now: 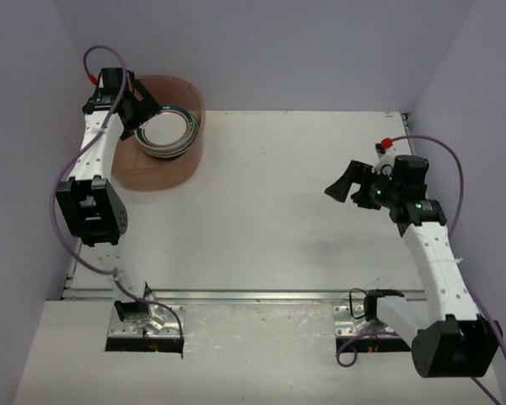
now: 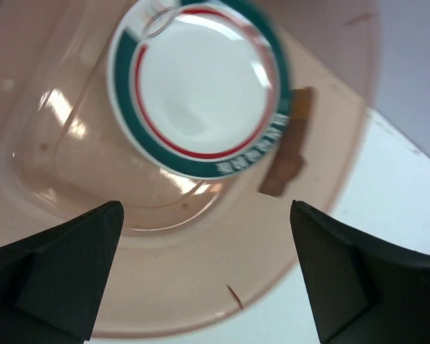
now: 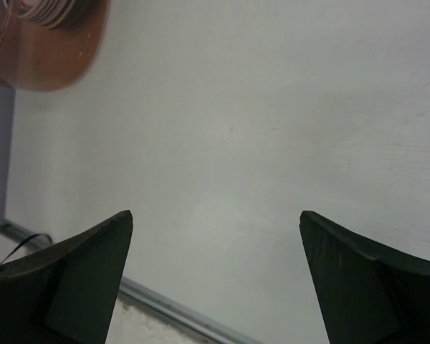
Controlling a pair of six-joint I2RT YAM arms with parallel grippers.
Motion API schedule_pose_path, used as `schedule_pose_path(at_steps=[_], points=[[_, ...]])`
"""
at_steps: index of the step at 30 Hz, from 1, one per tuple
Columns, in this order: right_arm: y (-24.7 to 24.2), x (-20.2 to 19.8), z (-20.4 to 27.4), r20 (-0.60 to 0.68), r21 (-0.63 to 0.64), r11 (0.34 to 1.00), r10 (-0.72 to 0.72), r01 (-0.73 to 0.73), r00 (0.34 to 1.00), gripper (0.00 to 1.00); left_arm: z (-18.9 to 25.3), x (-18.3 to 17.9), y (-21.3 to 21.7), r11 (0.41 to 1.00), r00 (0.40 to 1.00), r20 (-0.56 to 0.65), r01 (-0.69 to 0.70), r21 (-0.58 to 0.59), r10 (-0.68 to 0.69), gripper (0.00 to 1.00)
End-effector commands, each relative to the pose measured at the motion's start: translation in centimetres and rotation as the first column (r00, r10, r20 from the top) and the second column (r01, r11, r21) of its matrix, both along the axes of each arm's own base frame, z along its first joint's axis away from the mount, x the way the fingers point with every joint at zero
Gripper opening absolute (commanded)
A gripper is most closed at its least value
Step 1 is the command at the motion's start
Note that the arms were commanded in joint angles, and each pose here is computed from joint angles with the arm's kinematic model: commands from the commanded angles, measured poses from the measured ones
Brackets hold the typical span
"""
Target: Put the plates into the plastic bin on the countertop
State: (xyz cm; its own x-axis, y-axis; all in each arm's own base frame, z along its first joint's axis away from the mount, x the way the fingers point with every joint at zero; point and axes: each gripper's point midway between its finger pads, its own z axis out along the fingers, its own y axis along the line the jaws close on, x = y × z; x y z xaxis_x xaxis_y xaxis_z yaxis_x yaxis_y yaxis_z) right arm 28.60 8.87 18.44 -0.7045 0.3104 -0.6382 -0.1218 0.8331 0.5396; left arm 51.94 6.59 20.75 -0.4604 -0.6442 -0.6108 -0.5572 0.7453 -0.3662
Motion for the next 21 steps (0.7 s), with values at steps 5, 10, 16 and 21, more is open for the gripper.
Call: schedule_pose_path(at_steps=[5,10,16,21], points=[[-4.6,-1.5,5.0,0.254,-0.316,0.938,-0.064,0.145,0.965,0.99,13.1,-13.7,-6.1,0.924,0.901,0.294,0.226,0.308,-0.319,1.00],[-4.8,-2.9,4.9,0.294,-0.321,0.932,-0.073,0.170,0.953,0.99,15.3,-21.9,-6.9,0.873,0.785,0.452,0.220,0.435,-0.423,1.00],[-4.8,-4.0,3.7,0.364,-0.341,0.919,-0.064,0.197,0.929,0.99,14.1,-27.9,-8.0,0.891,0.721,0.555,0.200,0.408,-0.416,1.00],[-5.2,-4.6,2.7,0.400,-0.409,0.884,-0.050,0.227,0.915,0.99,10.7,-29.2,-7.1,0.900,0.761,0.528,0.166,0.402,-0.376,1.00]])
